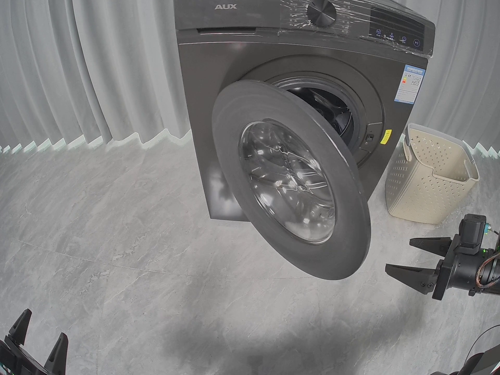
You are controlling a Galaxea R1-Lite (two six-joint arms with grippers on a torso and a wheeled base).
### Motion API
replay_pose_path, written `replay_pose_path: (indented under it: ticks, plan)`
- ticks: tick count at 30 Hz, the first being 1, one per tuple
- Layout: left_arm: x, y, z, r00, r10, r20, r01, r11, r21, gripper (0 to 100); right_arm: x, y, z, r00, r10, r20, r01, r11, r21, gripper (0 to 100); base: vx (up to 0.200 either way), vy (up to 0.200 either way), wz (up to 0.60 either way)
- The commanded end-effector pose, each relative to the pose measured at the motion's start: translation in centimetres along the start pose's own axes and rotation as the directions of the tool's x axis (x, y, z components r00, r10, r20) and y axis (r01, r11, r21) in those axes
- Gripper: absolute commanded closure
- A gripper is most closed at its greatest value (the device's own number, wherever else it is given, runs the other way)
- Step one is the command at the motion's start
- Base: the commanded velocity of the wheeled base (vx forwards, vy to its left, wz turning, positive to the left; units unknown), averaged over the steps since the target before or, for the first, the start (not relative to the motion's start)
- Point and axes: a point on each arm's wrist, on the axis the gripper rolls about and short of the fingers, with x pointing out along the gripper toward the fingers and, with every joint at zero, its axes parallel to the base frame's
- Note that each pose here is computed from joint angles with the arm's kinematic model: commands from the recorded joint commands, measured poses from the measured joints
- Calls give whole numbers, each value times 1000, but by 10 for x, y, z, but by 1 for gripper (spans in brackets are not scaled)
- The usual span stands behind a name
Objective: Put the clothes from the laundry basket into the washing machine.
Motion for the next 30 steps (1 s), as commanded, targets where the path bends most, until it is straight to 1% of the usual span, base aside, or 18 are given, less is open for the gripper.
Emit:
replay_pose_path:
  ticks: [1, 3, 8, 10, 12, 16, 18, 22, 26, 30]
  plan:
    - [0, 1, -5, 1000, 0, -4, 0, 1000, -4, 0, 10, 0, -5, 999, 15, -44, -15, 1000, 7, 0, 0, 0, 0]
    - [0, 1, -5, 1000, 1, -4, -1, 1000, -4, 0, 13, 5, -7, 997, 45, -59, -45, 999, 5, 0, 0, 0, 0]
    - [0, 1, -5, 1000, 0, -4, 0, 1000, -3, 0, 20, 11, -7, 994, 82, -76, -82, 997, -2, 0, 0, 0, 0]
    - [0, 1, -5, 1000, 1, -4, -1, 1000, -3, 0, 22, 13, -8, 994, 75, -82, -76, 997, -6, 0, 0, 0, 0]
    - [0, 0, -4, 1000, 1, -3, -1, 1000, 1, 0, 28, 14, -8, 994, 59, -88, -61, 998, -12, 0, 200, 0, 0]
    - [0, 1, -5, 1000, 0, -4, 0, 1000, -1, 0, 37, 14, -5, 997, 60, -58, -61, 998, -22, 0, 200, 0, 0]
    - [0, 0, -4, 1000, -1, -3, 1, 1000, -3, 0, 42, 15, -4, 996, 74, -43, -75, 997, -31, 0, 0, 0, 0]
    - [0, 1, -5, 1000, 0, -4, 0, 1000, -4, 0, 49, 19, -7, 994, 93, -59, -95, 995, -33, 0, 0, 0, 0]
    - [0, 1, -5, 1000, 0, -4, 0, 1000, -4, 0, 54, 19, -8, 993, 93, -70, -95, 995, -33, 0, 0, 0, 0]
    - [0, 1, -5, 1000, -1, -3, 1, 1000, -4, 0, 57, 16, -3, 995, 78, -58, -80, 996, -30, 0, 0, 0, 0]
